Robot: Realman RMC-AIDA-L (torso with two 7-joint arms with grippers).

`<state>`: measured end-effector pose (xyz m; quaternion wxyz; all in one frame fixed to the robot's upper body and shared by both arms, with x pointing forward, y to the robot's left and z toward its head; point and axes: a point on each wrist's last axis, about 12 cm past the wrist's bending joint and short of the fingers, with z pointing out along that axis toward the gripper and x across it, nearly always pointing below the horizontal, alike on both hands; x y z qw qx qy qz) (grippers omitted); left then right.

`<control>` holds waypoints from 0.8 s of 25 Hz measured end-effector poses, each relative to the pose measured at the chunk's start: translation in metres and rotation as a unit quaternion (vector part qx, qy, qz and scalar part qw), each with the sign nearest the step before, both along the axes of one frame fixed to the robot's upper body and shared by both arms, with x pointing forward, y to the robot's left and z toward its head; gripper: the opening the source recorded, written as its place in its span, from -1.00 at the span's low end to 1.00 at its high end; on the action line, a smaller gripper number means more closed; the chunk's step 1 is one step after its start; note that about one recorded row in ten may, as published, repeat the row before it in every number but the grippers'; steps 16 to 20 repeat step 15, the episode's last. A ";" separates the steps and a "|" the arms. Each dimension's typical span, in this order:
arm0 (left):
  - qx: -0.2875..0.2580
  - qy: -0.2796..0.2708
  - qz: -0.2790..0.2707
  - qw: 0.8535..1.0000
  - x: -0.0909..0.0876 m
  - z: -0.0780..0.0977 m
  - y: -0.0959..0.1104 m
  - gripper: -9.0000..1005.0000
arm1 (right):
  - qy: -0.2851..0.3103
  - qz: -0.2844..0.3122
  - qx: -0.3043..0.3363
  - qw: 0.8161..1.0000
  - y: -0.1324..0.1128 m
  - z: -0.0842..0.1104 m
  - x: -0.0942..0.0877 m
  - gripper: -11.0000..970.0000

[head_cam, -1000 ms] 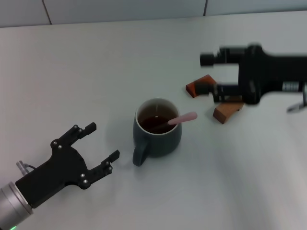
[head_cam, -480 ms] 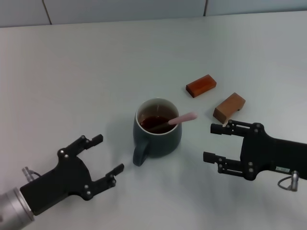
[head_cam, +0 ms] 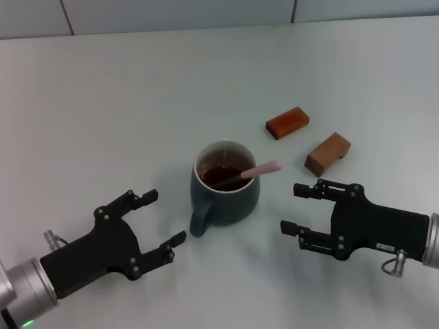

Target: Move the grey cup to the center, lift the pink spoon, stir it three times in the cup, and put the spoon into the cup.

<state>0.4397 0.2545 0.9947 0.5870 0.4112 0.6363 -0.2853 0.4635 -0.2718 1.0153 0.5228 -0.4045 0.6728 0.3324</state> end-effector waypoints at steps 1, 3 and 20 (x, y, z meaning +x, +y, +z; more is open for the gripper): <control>0.000 0.000 0.000 1.000 0.000 0.000 0.000 0.60 | 0.000 0.000 0.000 1.000 0.000 0.000 0.000 0.38; -0.001 0.006 0.001 1.000 0.002 0.000 -0.001 0.60 | -0.001 -0.001 0.000 1.000 0.001 -0.001 0.000 0.38; -0.005 0.011 0.001 1.000 0.005 0.001 -0.001 0.60 | -0.005 -0.005 0.002 1.000 0.001 -0.002 -0.002 0.38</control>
